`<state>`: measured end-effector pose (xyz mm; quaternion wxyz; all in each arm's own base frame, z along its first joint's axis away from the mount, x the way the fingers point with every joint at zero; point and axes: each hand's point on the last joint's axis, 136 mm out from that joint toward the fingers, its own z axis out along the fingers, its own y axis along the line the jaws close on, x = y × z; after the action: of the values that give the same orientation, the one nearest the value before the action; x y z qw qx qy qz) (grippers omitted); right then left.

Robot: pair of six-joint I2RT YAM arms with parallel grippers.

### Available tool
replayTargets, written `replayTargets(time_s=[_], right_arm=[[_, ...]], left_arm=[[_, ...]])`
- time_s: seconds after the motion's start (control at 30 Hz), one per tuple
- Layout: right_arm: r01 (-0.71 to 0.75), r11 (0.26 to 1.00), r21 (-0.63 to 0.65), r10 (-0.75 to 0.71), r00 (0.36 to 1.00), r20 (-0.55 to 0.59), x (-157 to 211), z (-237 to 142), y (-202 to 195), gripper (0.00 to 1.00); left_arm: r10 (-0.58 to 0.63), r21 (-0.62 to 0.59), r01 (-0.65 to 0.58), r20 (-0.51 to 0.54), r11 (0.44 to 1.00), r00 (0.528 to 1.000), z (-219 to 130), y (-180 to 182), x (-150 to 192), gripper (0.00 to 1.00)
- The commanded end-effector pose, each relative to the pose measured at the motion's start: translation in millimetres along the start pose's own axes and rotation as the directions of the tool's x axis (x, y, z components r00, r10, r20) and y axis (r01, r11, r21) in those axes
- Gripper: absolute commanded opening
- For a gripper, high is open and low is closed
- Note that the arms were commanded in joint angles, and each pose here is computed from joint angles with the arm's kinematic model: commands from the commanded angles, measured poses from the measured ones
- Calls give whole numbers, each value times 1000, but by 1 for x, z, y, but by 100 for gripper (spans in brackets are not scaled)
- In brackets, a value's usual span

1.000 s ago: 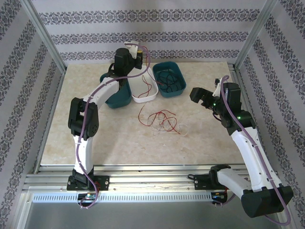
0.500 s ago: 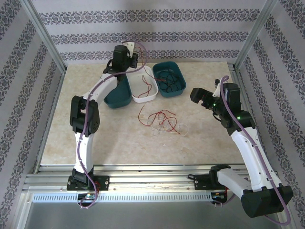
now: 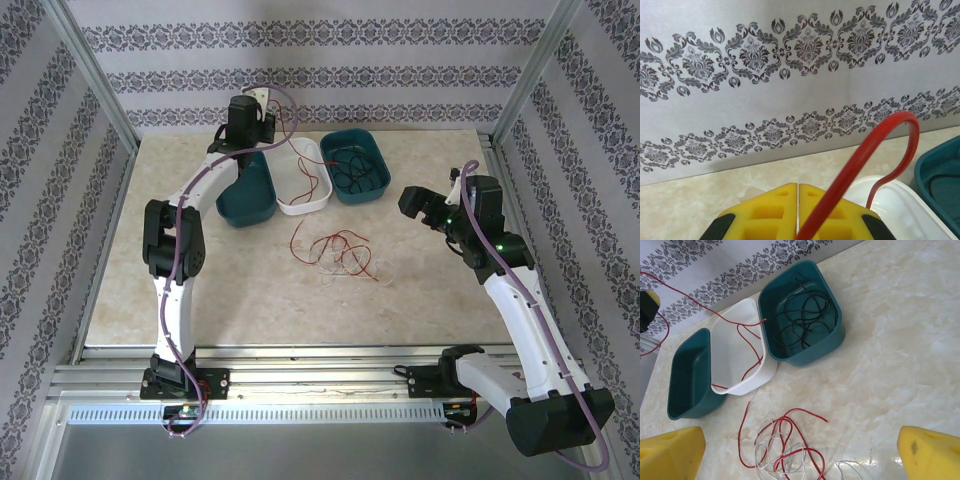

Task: Untangle the cables

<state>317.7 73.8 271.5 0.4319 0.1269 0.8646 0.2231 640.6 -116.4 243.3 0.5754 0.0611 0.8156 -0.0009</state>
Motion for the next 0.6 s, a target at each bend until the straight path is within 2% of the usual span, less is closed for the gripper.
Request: replayTargets(time_s=[0.0,0.3,0.47,0.57], right_arm=[[-10,1000,20,10,1000,11,1,-4,-5,98],[-9,1000,23,8,1000,19,-1,-8,-5,98],[-10,1000,24,10,1000,23,-3,-7,-5,98],[-12,1000,22,12,1000,22,-4,-6,-4,98]], left_arm=[[37,-59,-38,-21,998,999,6,18,1,0],[39,-89,-43,-47,995,998,12,38,10,0],[61,-38,-63,-53,997,997,16,28,8,0],[84,-55,-88,-70,995,994,19,30,8,0]])
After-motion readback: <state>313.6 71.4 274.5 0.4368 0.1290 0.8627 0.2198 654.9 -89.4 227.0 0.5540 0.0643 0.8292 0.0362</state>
